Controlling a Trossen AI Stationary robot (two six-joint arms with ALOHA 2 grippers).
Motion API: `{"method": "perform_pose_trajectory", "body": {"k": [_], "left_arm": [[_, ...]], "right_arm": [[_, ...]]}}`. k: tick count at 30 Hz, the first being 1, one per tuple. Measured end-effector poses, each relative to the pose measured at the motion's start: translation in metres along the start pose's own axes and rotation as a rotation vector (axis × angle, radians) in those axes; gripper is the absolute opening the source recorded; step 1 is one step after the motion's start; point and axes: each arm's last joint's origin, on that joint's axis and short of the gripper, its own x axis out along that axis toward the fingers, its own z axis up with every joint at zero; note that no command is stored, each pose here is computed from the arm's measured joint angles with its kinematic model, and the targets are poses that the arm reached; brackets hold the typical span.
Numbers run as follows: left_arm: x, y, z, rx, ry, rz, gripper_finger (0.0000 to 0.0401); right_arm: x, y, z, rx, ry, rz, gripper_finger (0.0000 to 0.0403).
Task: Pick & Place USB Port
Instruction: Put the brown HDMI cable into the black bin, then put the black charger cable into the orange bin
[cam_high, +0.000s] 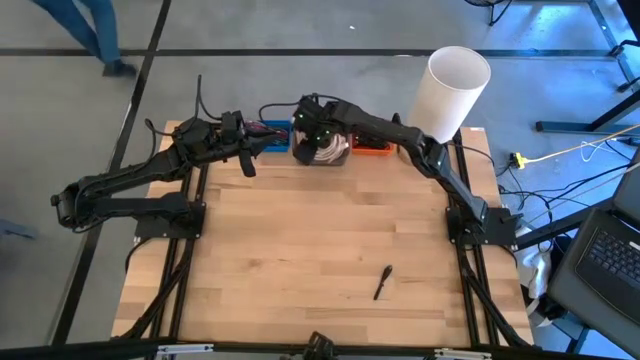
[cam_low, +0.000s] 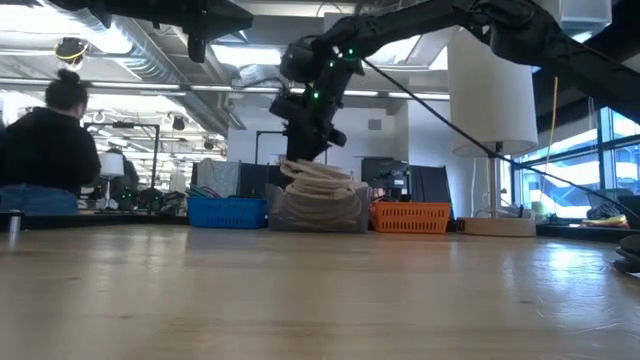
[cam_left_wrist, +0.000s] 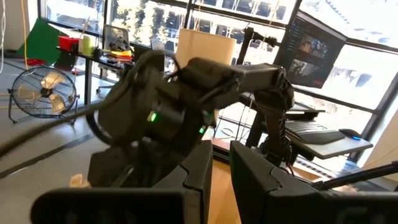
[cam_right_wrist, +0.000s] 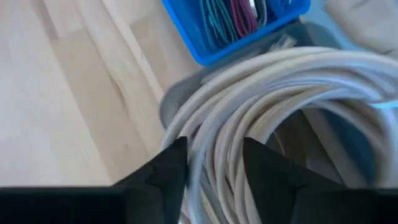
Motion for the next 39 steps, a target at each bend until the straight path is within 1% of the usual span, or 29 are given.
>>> {"method": "perform_pose_trajectory", "body": {"k": [3, 7, 12, 15, 17, 20, 22, 25, 27, 30, 33, 36, 39], "left_arm": [[0.000, 0.000, 0.000, 0.000, 0.000, 0.000, 0.0047], [0.000, 0.000, 0.000, 0.002, 0.000, 0.000, 0.0048], [0.000, 0.000, 0.000, 0.002, 0.000, 0.000, 0.0049], [0.000, 0.000, 0.000, 0.000, 0.005, -0.017, 0.0046], [0.000, -0.001, 0.000, 0.000, 0.010, -0.039, 0.0043], [0.000, -0.002, -0.001, -0.011, 0.017, -0.057, 0.0040], [0.000, -0.002, -0.001, -0.024, 0.020, -0.058, 0.0038], [0.000, -0.002, -0.001, -0.024, 0.020, -0.058, 0.0039], [0.000, -0.002, -0.001, -0.024, 0.020, -0.058, 0.0040], [0.000, -0.002, -0.001, -0.024, 0.019, -0.060, 0.0038], [0.000, -0.002, -0.001, -0.024, 0.022, -0.069, 0.0036], [0.000, -0.003, -0.001, -0.024, 0.034, -0.111, 0.0036], [0.000, -0.004, -0.001, -0.024, 0.042, -0.139, 0.0038]], "right_arm": [[-0.012, 0.001, 0.004, 0.001, -0.004, -0.004, 0.0172], [-0.018, 0.001, 0.004, 0.012, 0.002, -0.007, 0.0179], [-0.023, -0.003, 0.004, -0.002, -0.006, -0.145, 0.0180], [-0.027, -0.003, 0.001, -0.005, 0.022, -0.155, 0.0180], [-0.035, 0.001, -0.003, -0.005, 0.050, -0.157, 0.0180], [-0.053, 0.009, -0.015, 0.003, 0.151, -0.166, 0.0180], [-0.066, 0.018, -0.026, 0.000, 0.232, -0.204, 0.0179], [-0.092, 0.038, -0.041, -0.028, 0.301, -0.293, 0.0172], [-0.107, 0.056, -0.045, -0.044, 0.263, -0.330, 0.0165], [-0.134, 0.081, -0.054, -0.048, 0.200, -0.317, 0.0156], [-0.162, 0.100, -0.063, -0.010, 0.116, -0.302, 0.0148], [-0.190, 0.113, -0.072, 0.029, 0.042, -0.280, 0.0141], [-0.212, 0.119, -0.079, 0.082, -0.005, -0.241, 0.0137]]}}
